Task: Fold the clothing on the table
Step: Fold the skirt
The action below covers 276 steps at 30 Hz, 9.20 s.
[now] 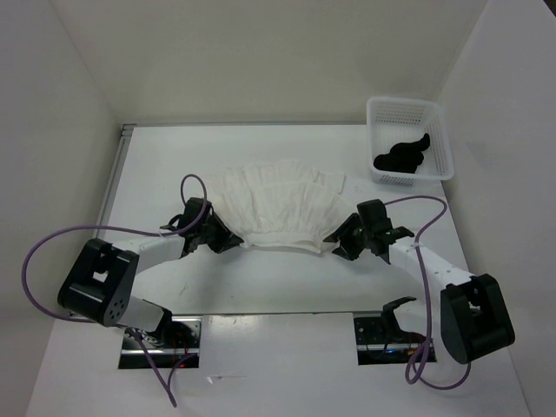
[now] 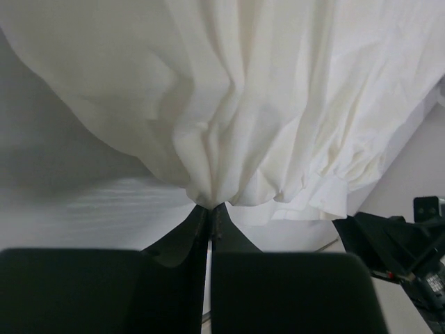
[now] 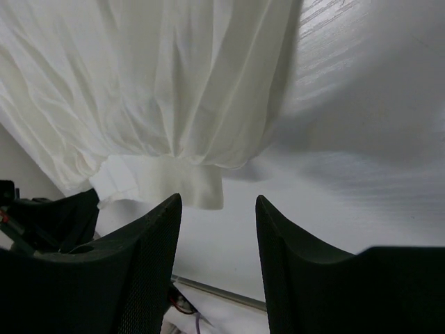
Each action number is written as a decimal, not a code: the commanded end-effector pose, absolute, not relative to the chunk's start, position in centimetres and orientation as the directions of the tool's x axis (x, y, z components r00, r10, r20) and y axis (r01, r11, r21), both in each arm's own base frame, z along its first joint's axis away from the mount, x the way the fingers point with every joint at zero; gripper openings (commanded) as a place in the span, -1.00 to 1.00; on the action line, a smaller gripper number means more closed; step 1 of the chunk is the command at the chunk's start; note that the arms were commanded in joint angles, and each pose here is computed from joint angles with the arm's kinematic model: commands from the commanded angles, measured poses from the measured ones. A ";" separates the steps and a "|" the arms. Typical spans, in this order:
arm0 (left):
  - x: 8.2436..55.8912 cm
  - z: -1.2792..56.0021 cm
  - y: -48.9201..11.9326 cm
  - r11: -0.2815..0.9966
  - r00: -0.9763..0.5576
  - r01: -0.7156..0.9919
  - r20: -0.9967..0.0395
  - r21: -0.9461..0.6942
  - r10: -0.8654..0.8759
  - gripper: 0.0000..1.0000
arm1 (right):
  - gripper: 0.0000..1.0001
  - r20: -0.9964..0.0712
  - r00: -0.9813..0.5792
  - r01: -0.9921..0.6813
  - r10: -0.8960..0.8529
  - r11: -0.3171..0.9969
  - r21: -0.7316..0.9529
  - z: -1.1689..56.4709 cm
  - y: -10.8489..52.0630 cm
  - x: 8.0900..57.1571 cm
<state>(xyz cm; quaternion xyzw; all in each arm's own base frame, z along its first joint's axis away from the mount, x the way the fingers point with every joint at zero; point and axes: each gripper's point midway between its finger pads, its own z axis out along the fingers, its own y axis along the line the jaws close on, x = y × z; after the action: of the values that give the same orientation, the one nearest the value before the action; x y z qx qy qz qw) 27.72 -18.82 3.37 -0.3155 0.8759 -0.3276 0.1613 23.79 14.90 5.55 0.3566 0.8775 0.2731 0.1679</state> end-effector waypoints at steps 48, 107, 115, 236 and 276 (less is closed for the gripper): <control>26.0 7.2 -16.3 0.731 -0.789 -0.307 -0.267 -0.609 -0.554 -1.00 | -1.00 -0.150 -0.738 0.451 0.658 0.646 0.616 7.8 15.9 24.2; 41.9 11.7 -19.6 0.716 -0.771 -0.157 -0.369 -0.681 -0.519 0.84 | -0.31 -0.553 -0.594 0.289 0.585 0.796 0.532 13.0 16.3 41.8; 37.4 16.7 -19.4 0.739 -0.781 0.059 -0.492 -0.671 -0.384 -0.18 | -0.55 -0.606 -0.710 0.032 0.358 0.876 0.481 17.0 20.8 36.9; 40.2 5.5 -25.4 0.737 -0.931 0.006 -0.273 -0.675 -0.242 -1.00 | -1.00 -0.381 -0.825 -0.565 -0.417 0.605 0.561 6.8 30.2 31.1; 39.3 19.2 -24.3 0.657 -0.808 0.199 -0.501 -0.727 -0.310 -0.49 | -1.00 -0.345 -0.907 -0.395 -0.242 0.774 0.495 0.6 26.9 39.8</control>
<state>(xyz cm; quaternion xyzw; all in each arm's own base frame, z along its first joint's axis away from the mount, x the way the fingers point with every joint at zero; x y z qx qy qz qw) 39.46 -24.22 16.21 -0.0546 0.8775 -0.3907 0.2728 38.58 27.62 1.65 -0.1751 0.9291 0.3054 0.1131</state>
